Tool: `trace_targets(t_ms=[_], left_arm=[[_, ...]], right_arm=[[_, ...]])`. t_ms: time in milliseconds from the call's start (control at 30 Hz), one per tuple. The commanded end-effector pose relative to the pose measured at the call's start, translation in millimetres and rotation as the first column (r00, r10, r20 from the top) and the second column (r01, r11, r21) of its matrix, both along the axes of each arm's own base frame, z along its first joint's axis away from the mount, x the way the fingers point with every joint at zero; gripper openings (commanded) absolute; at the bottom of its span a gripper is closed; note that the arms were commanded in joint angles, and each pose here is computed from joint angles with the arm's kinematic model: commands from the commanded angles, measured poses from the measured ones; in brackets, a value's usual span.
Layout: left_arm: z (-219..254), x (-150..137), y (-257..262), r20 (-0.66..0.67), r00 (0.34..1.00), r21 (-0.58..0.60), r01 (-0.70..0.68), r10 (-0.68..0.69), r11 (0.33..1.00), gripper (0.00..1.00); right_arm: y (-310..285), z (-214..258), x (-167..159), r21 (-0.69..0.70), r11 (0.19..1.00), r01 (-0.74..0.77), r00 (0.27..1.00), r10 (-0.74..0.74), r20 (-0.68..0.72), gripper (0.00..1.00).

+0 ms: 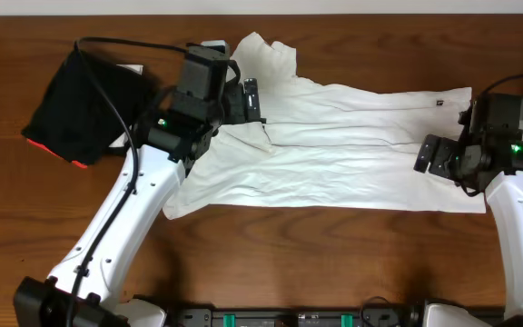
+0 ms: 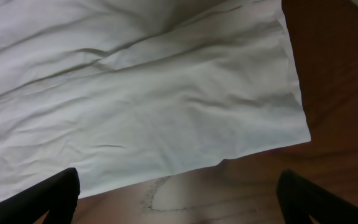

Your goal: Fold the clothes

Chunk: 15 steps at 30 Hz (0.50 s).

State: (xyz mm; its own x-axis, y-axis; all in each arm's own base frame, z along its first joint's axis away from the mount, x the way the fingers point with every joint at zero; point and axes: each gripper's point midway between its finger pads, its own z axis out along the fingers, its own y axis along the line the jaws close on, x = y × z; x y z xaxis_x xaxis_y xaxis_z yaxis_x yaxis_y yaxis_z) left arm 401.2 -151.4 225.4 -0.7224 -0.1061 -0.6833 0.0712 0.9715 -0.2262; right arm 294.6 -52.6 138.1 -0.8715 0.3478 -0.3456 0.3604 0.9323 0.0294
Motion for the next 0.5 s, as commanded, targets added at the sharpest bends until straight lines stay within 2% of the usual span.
trace_targets(t_ms=[0,467], left_arm=[[-3.1,1.4,4.2,-0.003,1.0,0.018,-0.007,0.007,1.0,0.98],[0.0,4.2,3.0,0.013,1.0,0.011,-0.008,0.008,1.0,0.98]], right_arm=[[-2.1,-2.4,-1.0,0.0,1.0,0.013,1.0,-0.013,-0.007,0.99],[-2.1,-2.4,-1.0,0.0,1.0,0.013,1.0,-0.013,-0.007,0.99]])
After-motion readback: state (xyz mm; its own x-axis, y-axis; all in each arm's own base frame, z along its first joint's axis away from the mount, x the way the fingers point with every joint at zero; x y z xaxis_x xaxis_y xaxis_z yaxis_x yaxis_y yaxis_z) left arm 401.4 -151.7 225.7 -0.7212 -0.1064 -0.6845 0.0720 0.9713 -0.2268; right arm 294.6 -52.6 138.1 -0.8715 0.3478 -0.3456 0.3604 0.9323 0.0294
